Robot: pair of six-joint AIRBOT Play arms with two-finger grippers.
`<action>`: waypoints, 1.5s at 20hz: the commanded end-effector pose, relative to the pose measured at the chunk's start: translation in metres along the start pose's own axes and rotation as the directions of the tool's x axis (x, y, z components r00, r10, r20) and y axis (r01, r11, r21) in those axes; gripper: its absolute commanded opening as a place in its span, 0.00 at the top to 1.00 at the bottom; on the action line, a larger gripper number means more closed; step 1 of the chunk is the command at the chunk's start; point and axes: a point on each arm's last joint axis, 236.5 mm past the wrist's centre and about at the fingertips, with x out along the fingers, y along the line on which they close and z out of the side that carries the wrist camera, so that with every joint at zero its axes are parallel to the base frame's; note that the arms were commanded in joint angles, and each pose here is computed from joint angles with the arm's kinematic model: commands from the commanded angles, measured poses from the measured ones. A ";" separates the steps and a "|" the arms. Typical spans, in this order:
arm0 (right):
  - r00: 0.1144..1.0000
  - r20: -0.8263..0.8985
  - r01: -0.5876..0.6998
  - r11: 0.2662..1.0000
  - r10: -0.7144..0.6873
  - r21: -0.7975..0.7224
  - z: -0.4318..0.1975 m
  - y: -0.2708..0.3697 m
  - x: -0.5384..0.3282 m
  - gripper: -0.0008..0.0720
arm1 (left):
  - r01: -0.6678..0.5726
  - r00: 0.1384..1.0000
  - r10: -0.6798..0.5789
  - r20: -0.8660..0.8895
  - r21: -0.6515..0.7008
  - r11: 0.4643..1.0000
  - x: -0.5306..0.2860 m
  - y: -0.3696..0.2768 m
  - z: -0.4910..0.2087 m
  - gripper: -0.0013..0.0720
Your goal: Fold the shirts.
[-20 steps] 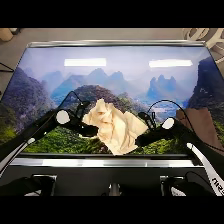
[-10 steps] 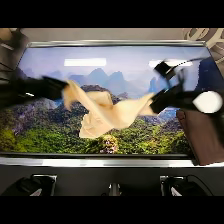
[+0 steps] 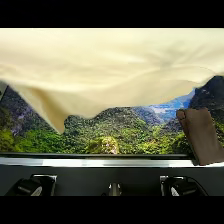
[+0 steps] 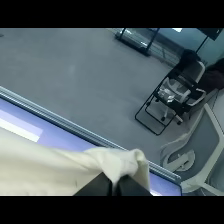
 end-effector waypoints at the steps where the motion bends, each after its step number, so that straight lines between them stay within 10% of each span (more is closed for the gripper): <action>1: 0.999 -0.044 0.013 1.000 -0.012 0.019 -0.009 -0.005 -0.017 0.96 | -0.002 0.996 0.002 0.088 0.001 1.000 -0.010 0.000 0.025 0.95; 9: 0.867 -0.473 -0.157 0.987 0.160 0.046 -0.111 0.047 0.059 0.96 | 0.009 0.981 -0.031 0.193 0.114 0.993 0.109 -0.003 0.010 0.95; 16: 0.708 -0.657 -0.240 0.963 0.259 0.121 -0.215 0.119 0.209 0.96 | -0.036 0.971 0.063 -0.232 0.119 0.992 0.295 0.050 -0.238 0.95; 18: 0.651 -0.706 -0.233 0.958 0.280 0.165 -0.254 0.142 0.238 0.96 | -0.083 0.836 0.096 -0.540 0.048 0.995 0.294 0.066 -0.358 0.95; 22: 0.391 -0.829 -0.298 0.907 0.400 0.298 -0.343 0.206 0.242 0.96 | -0.149 0.295 0.062 -0.954 0.019 0.989 0.203 0.058 -0.546 0.84; 24: 0.287 -0.860 -0.340 0.884 0.422 0.320 -0.368 0.221 0.231 0.96 | -0.163 0.058 0.067 -0.996 0.057 0.985 0.155 0.063 -0.583 0.01; 27: 0.253 -0.881 -0.393 0.874 0.400 0.285 -0.373 0.216 0.224 0.96 | -0.041 -0.201 0.078 -0.976 0.088 0.995 0.093 0.075 -0.586 0.00; 30: 0.178 -0.903 -0.481 0.835 0.390 0.266 -0.377 0.213 0.205 0.96 | -0.048 -0.258 0.046 -0.965 0.060 0.997 0.051 0.073 -0.574 0.00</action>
